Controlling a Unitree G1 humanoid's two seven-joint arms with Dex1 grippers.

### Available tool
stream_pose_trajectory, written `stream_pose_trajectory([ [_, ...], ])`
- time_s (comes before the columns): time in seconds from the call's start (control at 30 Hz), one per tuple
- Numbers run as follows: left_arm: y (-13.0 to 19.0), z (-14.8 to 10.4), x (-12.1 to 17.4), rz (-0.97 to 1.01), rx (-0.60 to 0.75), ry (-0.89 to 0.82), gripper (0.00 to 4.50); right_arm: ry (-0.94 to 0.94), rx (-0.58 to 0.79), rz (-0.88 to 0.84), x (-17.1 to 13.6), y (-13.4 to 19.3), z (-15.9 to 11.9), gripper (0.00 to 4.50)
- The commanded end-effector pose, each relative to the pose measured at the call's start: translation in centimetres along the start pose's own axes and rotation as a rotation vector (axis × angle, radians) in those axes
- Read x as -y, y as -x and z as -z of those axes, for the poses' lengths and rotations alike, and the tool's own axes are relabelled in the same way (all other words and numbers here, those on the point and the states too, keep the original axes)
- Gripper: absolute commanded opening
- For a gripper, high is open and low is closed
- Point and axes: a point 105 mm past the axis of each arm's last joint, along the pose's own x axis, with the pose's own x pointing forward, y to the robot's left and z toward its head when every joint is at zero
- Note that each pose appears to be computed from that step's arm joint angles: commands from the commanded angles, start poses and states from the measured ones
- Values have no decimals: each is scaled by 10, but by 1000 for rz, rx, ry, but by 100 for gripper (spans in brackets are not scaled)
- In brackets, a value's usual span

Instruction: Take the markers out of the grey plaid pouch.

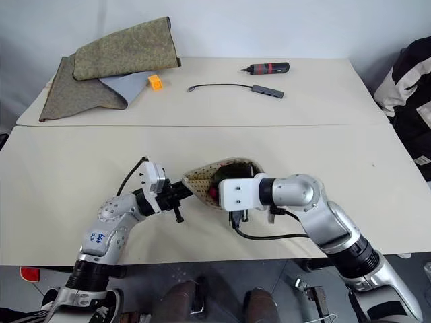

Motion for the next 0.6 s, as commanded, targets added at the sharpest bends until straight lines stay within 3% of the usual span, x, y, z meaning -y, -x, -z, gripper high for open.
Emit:
stream_pose_trajectory([
  [0.03, -4, -17, 2, 13, 34, -80, 0, -10, 138, 77, 16, 3, -27, 65],
  [0.3, 4, -6, 5, 34, -35, -136, 0, -185, 256, 194, 44, 23, -34, 65],
  [0.6, 17, -5, -5, -6, -54, -151, 0, -488, 454, 297, 85, 67, -50, 65],
])
